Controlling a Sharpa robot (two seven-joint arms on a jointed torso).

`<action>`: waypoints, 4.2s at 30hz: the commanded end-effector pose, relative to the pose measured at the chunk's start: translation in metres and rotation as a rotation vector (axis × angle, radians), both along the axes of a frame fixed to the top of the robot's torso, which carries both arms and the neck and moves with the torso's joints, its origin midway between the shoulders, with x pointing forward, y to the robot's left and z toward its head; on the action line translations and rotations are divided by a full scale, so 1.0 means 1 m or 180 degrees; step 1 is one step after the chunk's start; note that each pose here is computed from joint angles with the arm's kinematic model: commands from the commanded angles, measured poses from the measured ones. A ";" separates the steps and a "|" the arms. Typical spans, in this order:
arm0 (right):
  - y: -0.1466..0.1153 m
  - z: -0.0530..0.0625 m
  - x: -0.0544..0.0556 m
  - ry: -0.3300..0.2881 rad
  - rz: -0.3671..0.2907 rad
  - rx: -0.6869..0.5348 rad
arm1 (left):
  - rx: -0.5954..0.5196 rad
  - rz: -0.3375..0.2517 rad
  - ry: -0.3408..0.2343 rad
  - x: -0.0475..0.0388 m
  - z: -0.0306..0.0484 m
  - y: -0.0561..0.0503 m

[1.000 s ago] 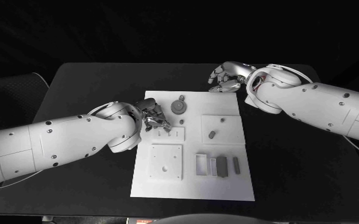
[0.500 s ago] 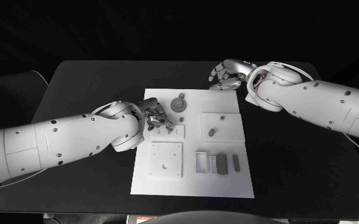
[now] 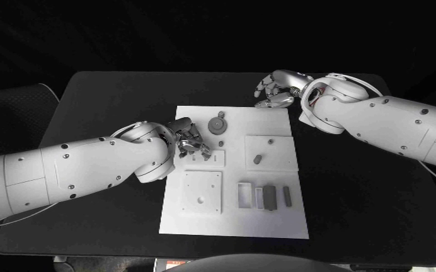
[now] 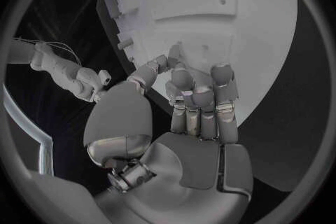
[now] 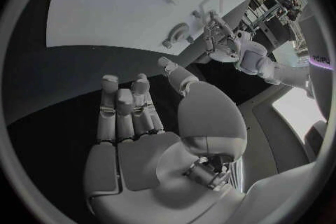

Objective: Assemble the parts on the task board

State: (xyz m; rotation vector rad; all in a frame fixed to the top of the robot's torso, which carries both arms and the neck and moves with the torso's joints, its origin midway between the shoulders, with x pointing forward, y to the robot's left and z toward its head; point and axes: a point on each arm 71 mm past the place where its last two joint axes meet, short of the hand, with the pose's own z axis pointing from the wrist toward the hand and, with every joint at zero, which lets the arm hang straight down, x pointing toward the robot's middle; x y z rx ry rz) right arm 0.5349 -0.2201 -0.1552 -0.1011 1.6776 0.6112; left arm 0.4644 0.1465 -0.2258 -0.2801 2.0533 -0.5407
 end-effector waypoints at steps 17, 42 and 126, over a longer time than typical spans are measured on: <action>0.001 -0.001 0.000 0.0027 0.0036 -0.0013 | 0.0045 -0.0021 0.0097 -0.0058 -0.0049 0.004; 0.000 -0.001 -0.001 0.0027 0.0031 -0.0010 | 0.0092 -0.0020 0.0131 -0.0053 -0.0064 0.006; -0.001 -0.001 -0.001 0.0022 0.0028 -0.0002 | 0.0158 -0.0090 0.0194 -0.0064 -0.0088 0.006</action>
